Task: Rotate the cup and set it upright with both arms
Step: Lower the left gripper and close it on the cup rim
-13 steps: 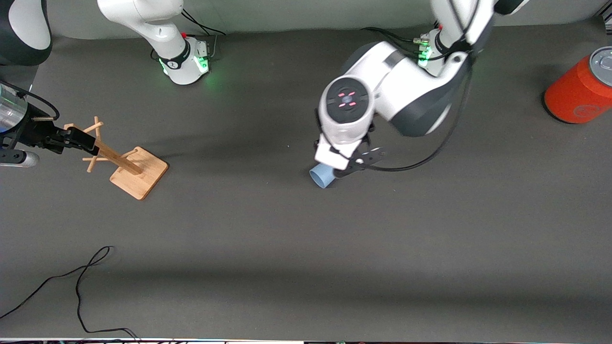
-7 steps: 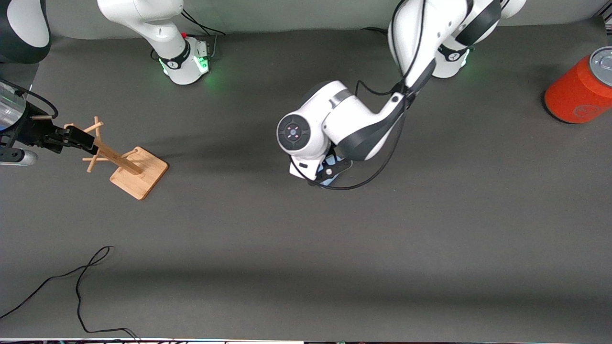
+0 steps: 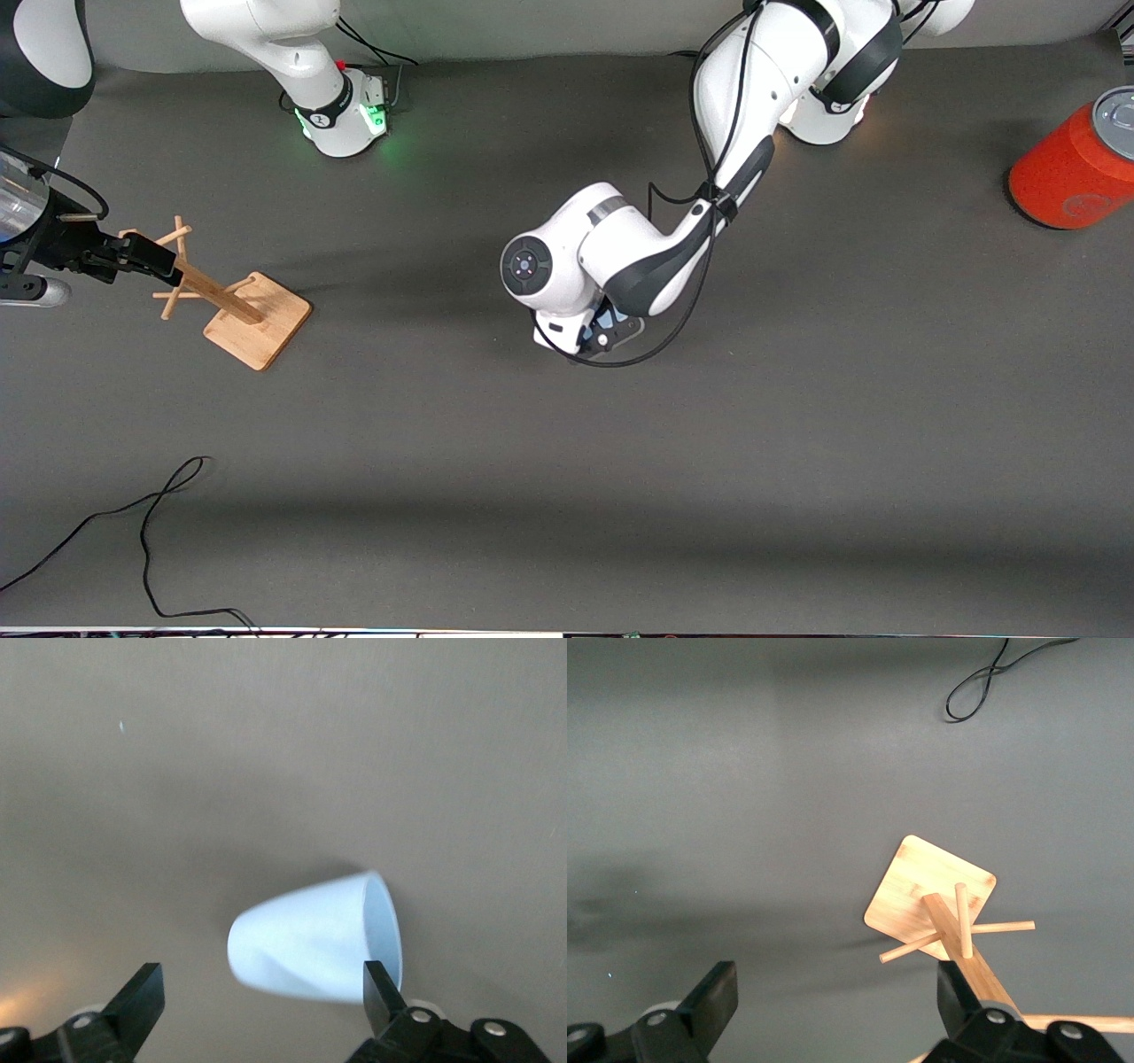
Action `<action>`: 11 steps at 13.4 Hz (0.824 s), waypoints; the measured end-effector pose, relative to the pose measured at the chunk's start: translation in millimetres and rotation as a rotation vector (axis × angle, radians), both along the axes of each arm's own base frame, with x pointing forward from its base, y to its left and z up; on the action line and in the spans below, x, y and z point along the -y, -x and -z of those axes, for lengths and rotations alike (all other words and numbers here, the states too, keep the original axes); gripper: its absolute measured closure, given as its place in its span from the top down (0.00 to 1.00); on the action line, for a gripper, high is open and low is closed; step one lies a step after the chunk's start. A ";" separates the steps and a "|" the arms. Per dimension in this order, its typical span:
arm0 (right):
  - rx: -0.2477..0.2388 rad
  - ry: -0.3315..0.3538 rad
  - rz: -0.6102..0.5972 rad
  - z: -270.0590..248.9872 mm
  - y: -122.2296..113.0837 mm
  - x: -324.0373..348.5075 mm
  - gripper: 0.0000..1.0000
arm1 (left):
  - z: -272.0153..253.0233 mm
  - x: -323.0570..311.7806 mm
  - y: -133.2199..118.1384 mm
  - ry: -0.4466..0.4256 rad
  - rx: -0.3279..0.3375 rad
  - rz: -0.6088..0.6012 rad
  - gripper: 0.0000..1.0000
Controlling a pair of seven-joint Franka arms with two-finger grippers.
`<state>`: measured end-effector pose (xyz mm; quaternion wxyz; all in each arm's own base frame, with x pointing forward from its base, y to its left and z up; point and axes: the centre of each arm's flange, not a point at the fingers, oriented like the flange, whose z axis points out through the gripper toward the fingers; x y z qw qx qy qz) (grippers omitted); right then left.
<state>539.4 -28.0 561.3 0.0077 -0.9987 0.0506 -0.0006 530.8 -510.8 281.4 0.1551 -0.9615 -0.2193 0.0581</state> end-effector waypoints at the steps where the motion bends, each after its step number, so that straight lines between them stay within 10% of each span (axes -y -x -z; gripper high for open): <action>1: 0.000 0.000 0.000 0.0 0.0 0.0 1.00 | 3.1 -2.3 -5.3 0.002 0.018 -0.004 1.00; 11: 0.005 -0.002 0.001 -2.1 0.7 0.4 1.00 | 62.8 19.0 17.3 -0.036 0.010 0.044 1.00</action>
